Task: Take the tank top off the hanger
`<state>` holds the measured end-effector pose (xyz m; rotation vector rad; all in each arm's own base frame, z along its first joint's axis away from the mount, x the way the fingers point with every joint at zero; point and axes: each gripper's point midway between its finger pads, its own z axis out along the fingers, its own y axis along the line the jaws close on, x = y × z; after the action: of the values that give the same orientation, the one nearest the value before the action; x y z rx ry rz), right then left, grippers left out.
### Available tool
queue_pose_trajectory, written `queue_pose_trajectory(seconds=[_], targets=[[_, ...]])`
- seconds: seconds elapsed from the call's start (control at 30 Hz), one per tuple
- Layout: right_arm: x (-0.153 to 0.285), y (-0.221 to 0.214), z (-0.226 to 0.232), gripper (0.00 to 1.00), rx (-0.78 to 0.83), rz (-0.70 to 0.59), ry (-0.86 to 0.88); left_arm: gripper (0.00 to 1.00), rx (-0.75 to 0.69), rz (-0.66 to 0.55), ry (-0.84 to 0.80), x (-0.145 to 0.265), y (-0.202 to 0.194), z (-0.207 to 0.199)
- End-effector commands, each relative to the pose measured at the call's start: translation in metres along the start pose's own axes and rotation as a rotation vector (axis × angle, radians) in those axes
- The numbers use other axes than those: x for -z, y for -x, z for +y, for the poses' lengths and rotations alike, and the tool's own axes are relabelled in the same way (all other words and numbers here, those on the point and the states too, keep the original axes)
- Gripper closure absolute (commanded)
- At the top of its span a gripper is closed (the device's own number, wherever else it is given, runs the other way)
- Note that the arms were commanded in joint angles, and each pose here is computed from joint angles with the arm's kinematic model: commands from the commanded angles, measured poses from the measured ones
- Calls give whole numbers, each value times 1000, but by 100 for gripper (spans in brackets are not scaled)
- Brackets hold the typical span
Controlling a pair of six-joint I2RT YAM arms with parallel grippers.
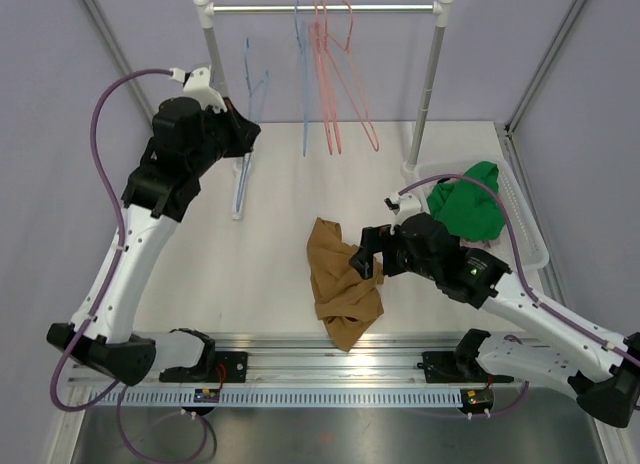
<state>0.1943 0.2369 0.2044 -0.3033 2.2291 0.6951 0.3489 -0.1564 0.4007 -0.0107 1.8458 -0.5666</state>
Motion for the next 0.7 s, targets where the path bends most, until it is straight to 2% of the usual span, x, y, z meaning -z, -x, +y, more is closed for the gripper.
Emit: queue_pose_trajectory(seconds=[0.0, 0.03, 0.1, 0.2, 0.23, 0.3, 0.33, 0.47, 0.67], targets=[[3, -4, -10, 1, 4, -12, -38, 100, -7, -78, -119, -11, 47, -31], [7, -4, -11, 1, 6, -17, -39, 100, -7, -49, -111, -31, 43, -29], [9, -5, -16, 0, 17, -24, -53, 100, -8, -87, -121, -35, 66, -37], [15, -4, -18, 0, 26, -43, -52, 100, -12, -71, -106, -64, 70, -35], [15, -5, -19, 1, 28, -41, -55, 100, -15, -116, -120, -61, 90, -43], [16, -5, -18, 0, 32, -42, -49, 100, -20, -92, -100, -84, 87, -38], [17, -6, -18, 1, 29, -43, -44, 100, -24, -126, -113, -84, 101, -43], [16, -10, -17, 0, 29, -43, -26, 100, -11, -159, -110, -108, 114, -36], [13, -16, -20, 1, 29, -35, -30, 100, 44, -129, -126, -136, 104, -24]])
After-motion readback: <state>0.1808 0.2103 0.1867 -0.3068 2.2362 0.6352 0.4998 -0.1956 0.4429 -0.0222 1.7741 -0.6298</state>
